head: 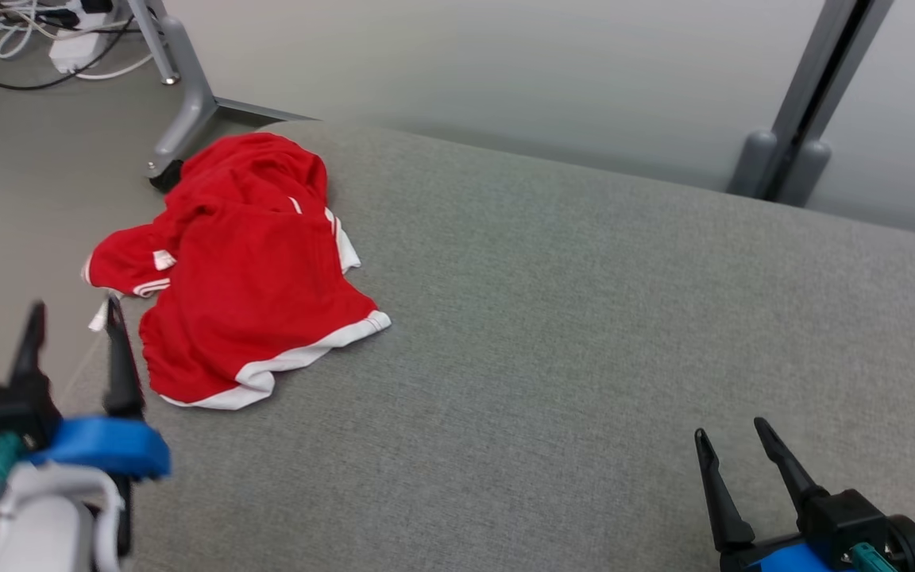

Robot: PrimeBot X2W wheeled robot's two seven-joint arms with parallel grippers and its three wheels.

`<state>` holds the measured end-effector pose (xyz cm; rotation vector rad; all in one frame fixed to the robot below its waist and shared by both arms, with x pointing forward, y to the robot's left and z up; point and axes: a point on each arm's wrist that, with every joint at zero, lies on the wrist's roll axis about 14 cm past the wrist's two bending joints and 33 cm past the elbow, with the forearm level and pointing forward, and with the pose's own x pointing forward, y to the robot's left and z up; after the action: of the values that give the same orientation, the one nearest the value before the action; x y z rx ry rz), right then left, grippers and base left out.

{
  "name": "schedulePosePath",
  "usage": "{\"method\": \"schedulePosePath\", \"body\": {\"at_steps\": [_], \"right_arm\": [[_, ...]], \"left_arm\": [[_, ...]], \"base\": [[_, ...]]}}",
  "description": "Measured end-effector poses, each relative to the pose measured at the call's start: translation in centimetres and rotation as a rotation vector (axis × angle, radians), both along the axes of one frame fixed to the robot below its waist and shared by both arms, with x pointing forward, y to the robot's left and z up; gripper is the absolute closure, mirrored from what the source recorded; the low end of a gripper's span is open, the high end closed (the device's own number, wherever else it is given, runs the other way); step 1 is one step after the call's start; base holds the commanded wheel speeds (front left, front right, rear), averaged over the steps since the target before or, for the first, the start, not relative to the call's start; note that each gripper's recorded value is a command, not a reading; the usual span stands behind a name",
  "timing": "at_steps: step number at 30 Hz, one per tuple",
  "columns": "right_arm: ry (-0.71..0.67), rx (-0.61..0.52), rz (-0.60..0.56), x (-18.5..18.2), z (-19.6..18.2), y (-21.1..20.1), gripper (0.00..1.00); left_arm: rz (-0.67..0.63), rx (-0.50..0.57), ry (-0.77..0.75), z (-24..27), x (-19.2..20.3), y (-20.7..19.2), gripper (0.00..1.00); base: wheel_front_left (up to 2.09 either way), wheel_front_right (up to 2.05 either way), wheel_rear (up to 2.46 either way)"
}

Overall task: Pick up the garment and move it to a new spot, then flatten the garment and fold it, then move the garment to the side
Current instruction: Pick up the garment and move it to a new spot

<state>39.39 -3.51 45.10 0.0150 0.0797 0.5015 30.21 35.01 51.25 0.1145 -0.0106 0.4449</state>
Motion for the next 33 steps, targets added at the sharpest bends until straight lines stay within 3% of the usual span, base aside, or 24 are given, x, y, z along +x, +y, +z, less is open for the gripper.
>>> {"method": "schedulePosePath", "body": {"at_steps": [3, 6, 10, 15, 21, 26, 27, 28, 30, 33], "right_arm": [[0.001, -0.016, -0.016, 0.5, -0.4, -0.6, 0.00], [0.015, -0.023, -0.052, 1.2, -1.2, -1.7, 0.00], [0.035, -0.052, -0.092, 2.1, -2.5, -3.2, 0.00], [0.065, -0.087, -0.139, 2.6, -4.2, -5.1, 0.00], [0.111, -0.111, -0.165, 2.6, -6.1, -6.3, 0.00], [0.122, -0.122, -0.176, 2.8, -6.8, -6.8, 0.00], [0.123, -0.123, -0.177, 2.8, -6.8, -6.8, 0.00], [0.123, -0.123, -0.177, 2.8, -6.9, -6.8, 0.00], [0.122, -0.123, -0.179, 2.9, -6.9, -6.9, 0.00], [0.112, -0.120, -0.180, 3.2, -6.5, -6.8, 0.00]], "left_arm": [[-0.030, 0.043, 0.040, 1.8, 2.7, 1.6, 0.00], [-0.087, 0.010, 0.164, 0.7, 5.6, 1.8, 0.00], [-0.110, -0.121, 0.384, -3.4, 8.3, 2.0, 0.00], [-0.136, -0.285, 0.746, -11.5, 7.5, 0.3, 0.00], [-0.094, -0.421, 0.921, -16.1, 6.2, -0.1, 0.00], [-0.065, -0.482, 0.922, -17.2, 6.7, 0.0, 0.00], [-0.063, -0.485, 0.925, -17.3, 6.8, 0.1, 0.11], [-0.061, -0.489, 0.927, -17.4, 6.8, 0.1, 0.52], [-0.066, -0.486, 0.919, -17.3, 7.1, 0.0, 1.00], [-0.082, -0.471, 0.892, -16.6, 7.7, 0.0, 1.00]], "base": [[0.00, 0.00, 0.00], [0.00, 0.00, 0.00], [0.00, 0.00, 0.00], [0.00, 0.00, 0.00], [0.00, 0.00, 0.00], [0.00, 0.00, 0.00], [0.00, 0.00, 0.00], [0.00, 0.00, 0.00], [0.00, 0.00, 0.00], [0.00, 0.00, 0.00]]}}
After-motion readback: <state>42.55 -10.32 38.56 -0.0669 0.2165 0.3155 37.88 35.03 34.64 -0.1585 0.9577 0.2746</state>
